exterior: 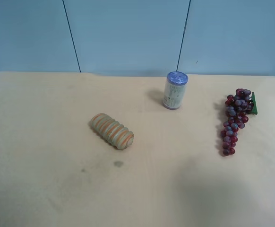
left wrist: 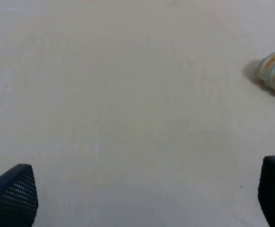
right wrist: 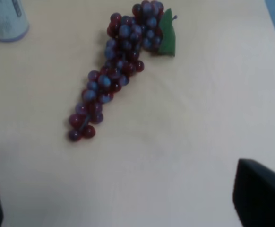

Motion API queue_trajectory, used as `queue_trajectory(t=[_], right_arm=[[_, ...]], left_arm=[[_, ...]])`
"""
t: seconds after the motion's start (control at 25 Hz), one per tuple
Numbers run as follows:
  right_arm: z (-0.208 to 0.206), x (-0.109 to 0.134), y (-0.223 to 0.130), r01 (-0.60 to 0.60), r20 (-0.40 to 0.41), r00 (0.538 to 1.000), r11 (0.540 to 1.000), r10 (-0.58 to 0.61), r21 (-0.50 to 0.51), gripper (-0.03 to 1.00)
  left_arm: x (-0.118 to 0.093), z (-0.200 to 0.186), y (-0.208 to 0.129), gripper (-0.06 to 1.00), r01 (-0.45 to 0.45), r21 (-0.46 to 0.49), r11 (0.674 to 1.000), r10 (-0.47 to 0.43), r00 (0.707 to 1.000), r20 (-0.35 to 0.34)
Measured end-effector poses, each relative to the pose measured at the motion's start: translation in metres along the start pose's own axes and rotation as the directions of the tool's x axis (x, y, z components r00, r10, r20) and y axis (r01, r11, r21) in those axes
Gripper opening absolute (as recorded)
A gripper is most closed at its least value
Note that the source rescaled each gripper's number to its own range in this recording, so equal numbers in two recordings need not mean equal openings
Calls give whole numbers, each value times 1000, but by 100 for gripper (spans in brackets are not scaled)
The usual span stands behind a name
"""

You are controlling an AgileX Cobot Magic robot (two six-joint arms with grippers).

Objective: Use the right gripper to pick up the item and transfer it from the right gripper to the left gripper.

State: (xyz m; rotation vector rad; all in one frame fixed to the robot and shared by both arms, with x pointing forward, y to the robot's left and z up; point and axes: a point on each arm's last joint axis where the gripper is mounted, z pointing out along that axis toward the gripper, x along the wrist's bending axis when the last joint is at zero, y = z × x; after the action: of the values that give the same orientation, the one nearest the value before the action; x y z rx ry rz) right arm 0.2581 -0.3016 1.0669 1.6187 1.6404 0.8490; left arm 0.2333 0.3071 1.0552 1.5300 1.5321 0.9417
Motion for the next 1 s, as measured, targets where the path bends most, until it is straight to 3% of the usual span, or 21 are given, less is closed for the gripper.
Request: queue_trajectory(t=[0.2,0.4,0.72,1.0], right_arm=[[21,0,45,-11,14,1000,998,10,66,98],[73,2,79,-52,26,999,980,48,194,100],[201,8,96,-161,103,987,858,127,488,100],[282,6,103,-198,153,979,790,133,580,100]], left_arm=[[0,0,0,100,0,0,1000,0,1000,0],[0,0,0,100,0,0,1000,0,1000,0],[0,0,0,100,0,1,1000,0,1000,0],[0,0,0,100,-1,1,1000,1,1000,-2]])
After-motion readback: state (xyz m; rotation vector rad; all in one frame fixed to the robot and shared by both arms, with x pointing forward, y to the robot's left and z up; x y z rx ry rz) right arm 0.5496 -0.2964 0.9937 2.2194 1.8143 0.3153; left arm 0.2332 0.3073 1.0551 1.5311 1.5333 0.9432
